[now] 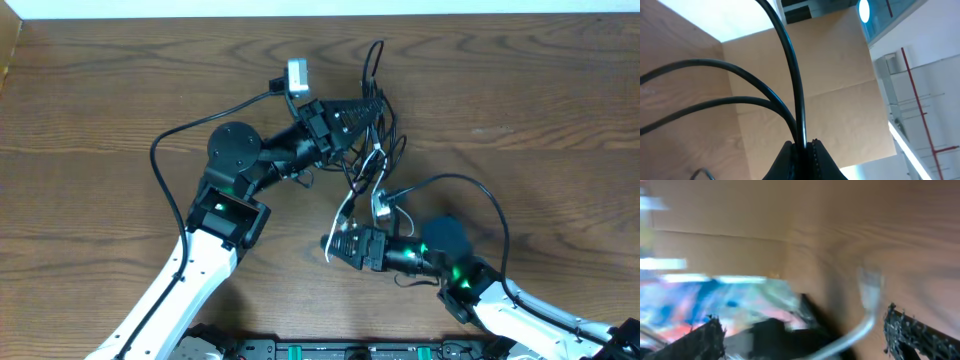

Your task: Untangle cables

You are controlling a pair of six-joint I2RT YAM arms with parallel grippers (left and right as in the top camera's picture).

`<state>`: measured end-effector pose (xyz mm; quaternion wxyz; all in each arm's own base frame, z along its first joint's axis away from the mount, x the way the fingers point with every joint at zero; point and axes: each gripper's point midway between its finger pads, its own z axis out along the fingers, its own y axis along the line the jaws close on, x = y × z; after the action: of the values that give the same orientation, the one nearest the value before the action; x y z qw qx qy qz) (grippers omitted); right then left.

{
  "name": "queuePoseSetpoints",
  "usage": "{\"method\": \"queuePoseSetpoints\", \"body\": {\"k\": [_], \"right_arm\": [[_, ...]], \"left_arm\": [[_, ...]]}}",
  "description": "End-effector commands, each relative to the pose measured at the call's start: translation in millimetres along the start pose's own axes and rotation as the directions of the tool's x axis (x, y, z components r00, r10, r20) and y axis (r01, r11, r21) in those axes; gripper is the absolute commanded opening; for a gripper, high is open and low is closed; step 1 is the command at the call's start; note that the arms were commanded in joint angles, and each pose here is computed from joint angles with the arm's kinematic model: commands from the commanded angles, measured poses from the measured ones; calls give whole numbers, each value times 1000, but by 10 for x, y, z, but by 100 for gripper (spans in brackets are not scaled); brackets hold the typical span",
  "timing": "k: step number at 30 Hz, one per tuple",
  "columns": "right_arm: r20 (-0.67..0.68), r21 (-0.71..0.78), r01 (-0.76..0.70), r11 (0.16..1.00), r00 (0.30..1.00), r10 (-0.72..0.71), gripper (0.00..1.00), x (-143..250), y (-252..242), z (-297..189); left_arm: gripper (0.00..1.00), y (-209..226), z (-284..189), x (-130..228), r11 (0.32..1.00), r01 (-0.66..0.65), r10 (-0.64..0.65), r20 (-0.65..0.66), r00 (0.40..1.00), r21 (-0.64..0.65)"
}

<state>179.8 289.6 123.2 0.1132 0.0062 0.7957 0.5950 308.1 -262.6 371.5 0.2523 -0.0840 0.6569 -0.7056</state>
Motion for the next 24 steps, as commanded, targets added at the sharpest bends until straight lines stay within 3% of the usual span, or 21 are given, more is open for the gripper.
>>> {"method": "queuePoseSetpoints", "body": {"k": [1, 11, 17, 21, 24], "right_arm": [[26, 56, 135, 989, 990, -136, 99, -44, -117, -6], [234, 50, 232, 971, 943, -237, 99, -542, 141, -382], [419, 56, 281, 958, 865, -278, 99, -952, 352, -871], [418, 136, 431, 892, 791, -446, 99, -985, 366, -974], [382, 207, 401, 893, 807, -451, 99, -979, 140, -945]], "left_arm": [[8, -132, -48, -46, 996, -89, 89, -8, 996, 26], [8, 131, -158, -181, 997, -20, 20, 3, 1000, -71], [8, 131, -157, -188, 997, 7, -6, 9, 1000, -71], [8, 111, -157, -243, 992, 111, -108, 46, 993, -60], [8, 74, -156, -257, 977, 211, -208, 57, 976, -41]]}}
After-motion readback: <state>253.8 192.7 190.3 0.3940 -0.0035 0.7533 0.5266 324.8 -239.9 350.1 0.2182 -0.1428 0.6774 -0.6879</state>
